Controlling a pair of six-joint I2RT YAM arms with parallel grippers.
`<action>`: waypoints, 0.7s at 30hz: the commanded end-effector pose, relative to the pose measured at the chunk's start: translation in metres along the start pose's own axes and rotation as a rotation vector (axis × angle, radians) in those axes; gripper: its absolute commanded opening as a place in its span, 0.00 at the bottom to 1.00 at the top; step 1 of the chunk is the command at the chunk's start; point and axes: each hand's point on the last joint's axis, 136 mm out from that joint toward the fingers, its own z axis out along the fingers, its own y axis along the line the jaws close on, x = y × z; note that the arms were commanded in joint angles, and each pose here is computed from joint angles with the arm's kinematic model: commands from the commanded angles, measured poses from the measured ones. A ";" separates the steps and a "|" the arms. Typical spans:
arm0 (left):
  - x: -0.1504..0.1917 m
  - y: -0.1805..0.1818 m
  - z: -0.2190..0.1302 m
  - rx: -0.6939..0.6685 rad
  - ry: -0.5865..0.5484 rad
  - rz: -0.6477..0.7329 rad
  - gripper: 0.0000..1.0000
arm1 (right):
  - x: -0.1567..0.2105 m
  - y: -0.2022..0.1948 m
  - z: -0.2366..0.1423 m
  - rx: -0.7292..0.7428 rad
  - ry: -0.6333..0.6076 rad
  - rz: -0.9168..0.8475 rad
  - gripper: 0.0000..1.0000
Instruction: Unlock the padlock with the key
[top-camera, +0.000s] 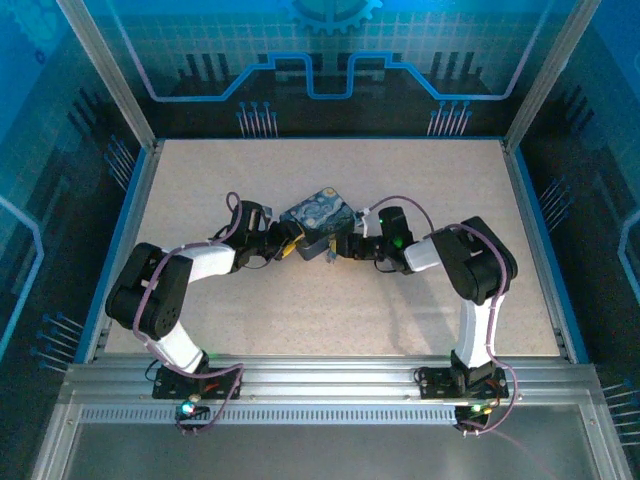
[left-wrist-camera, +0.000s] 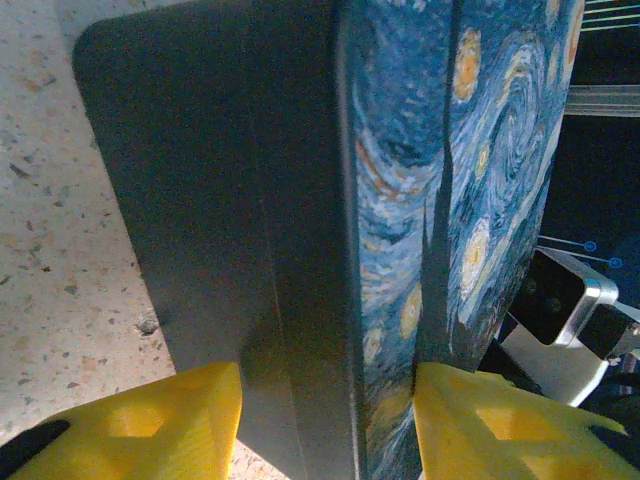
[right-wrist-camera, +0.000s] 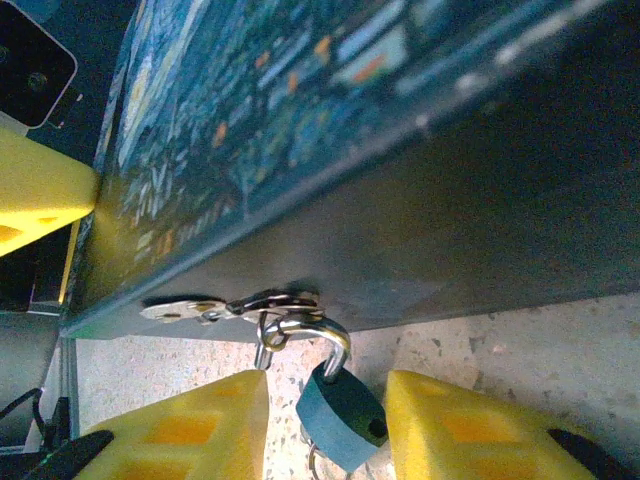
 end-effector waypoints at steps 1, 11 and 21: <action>0.013 0.019 -0.001 -0.071 0.031 -0.034 0.50 | 0.002 -0.001 0.009 -0.005 0.014 0.011 0.34; 0.013 0.018 -0.001 -0.070 0.031 -0.032 0.50 | 0.003 -0.002 0.012 -0.023 0.019 0.053 0.28; 0.014 0.019 -0.001 -0.073 0.032 -0.034 0.50 | 0.003 -0.001 0.011 -0.031 0.016 0.069 0.16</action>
